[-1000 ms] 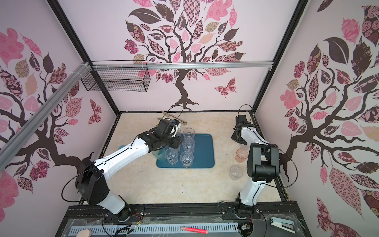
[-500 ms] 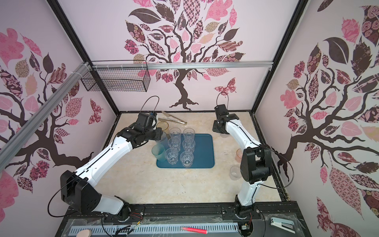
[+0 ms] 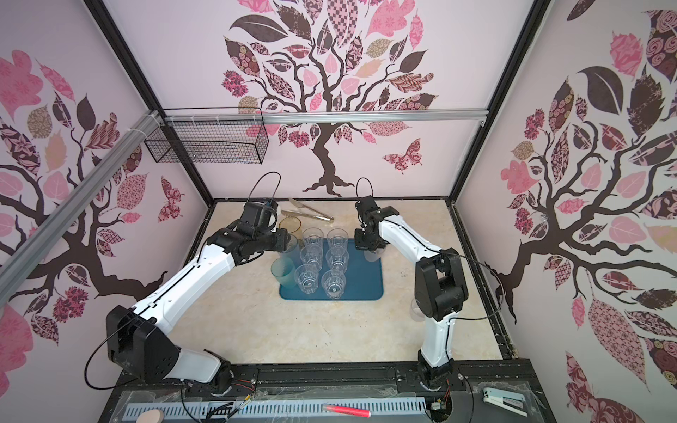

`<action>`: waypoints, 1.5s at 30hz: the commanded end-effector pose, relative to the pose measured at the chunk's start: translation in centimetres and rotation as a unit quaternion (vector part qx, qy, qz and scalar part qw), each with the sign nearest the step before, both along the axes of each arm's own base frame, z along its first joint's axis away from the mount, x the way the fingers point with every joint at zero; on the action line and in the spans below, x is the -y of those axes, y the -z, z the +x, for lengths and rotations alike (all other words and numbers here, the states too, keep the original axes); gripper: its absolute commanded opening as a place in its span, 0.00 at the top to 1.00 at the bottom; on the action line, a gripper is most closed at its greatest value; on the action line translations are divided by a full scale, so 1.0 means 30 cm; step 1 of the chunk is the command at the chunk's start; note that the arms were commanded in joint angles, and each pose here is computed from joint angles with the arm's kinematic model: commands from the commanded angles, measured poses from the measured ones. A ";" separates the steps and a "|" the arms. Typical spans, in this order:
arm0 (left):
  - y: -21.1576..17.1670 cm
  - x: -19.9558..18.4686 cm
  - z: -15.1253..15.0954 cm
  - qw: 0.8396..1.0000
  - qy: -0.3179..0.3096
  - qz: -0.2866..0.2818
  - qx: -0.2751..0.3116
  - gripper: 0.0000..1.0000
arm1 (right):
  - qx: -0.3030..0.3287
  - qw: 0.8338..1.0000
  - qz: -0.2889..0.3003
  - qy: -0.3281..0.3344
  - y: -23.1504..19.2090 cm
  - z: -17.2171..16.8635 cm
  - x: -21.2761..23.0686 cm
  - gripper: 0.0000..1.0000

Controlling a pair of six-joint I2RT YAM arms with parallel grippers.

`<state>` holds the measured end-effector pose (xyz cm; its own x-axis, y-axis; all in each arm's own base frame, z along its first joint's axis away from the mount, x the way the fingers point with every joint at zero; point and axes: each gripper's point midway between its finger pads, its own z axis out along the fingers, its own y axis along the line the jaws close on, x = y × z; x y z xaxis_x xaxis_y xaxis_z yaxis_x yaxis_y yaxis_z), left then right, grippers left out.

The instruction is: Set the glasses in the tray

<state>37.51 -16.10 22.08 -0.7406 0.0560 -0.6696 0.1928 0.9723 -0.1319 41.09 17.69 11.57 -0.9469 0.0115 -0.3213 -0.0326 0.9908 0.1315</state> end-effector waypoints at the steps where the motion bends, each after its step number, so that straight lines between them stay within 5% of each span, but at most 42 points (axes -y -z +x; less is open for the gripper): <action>1: 0.025 0.008 -0.011 1.000 0.000 -0.011 -0.005 0.53 | -0.004 1.000 -0.008 -0.005 0.037 0.043 -0.029 1.00; 18: 0.051 0.029 -0.007 1.000 0.004 -0.022 -0.009 0.53 | -0.014 1.000 -0.023 -0.015 0.154 0.166 -0.126 0.98; 26: 0.056 0.033 -0.011 1.000 0.003 -0.025 -0.008 0.53 | -0.008 1.000 -0.024 -0.012 0.112 0.155 -0.117 0.74; 45: 0.033 0.037 0.001 1.000 0.007 -0.023 0.010 0.53 | 0.048 0.998 0.029 -0.008 -0.190 0.092 -0.115 0.48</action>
<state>37.43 -17.06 20.73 -0.7446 0.0288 -0.6669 0.1957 0.9646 -0.1768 45.01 21.02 11.12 -0.9444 -0.0109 -0.3287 -0.0535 0.9912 0.1208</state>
